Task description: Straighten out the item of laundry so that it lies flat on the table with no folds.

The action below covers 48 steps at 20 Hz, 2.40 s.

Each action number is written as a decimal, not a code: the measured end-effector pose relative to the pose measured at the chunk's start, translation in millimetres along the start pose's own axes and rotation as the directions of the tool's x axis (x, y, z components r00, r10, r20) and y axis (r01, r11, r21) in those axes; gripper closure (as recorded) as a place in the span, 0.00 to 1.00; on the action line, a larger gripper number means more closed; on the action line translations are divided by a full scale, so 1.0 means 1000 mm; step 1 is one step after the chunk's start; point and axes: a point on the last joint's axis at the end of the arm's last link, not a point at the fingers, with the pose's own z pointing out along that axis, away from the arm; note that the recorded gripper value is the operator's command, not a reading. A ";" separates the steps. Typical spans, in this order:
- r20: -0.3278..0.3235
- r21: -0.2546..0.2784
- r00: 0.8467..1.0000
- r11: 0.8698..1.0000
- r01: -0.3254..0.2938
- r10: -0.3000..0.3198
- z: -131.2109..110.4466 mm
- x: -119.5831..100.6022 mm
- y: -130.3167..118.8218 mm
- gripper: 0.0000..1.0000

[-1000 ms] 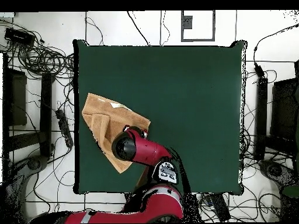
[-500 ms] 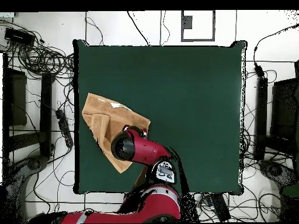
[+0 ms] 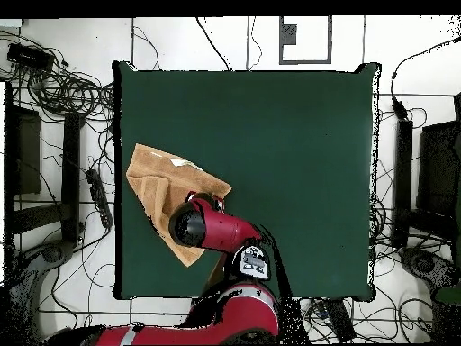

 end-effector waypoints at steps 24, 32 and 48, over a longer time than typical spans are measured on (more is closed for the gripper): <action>-0.221 -0.008 0.975 0.999 -0.042 0.039 -0.079 -0.106 -0.074 1.00; -0.145 0.007 0.988 0.998 -0.058 0.058 -0.111 -0.183 -0.123 1.00; -0.010 -0.050 1.000 0.999 0.001 -0.001 -0.090 -0.283 -0.127 0.00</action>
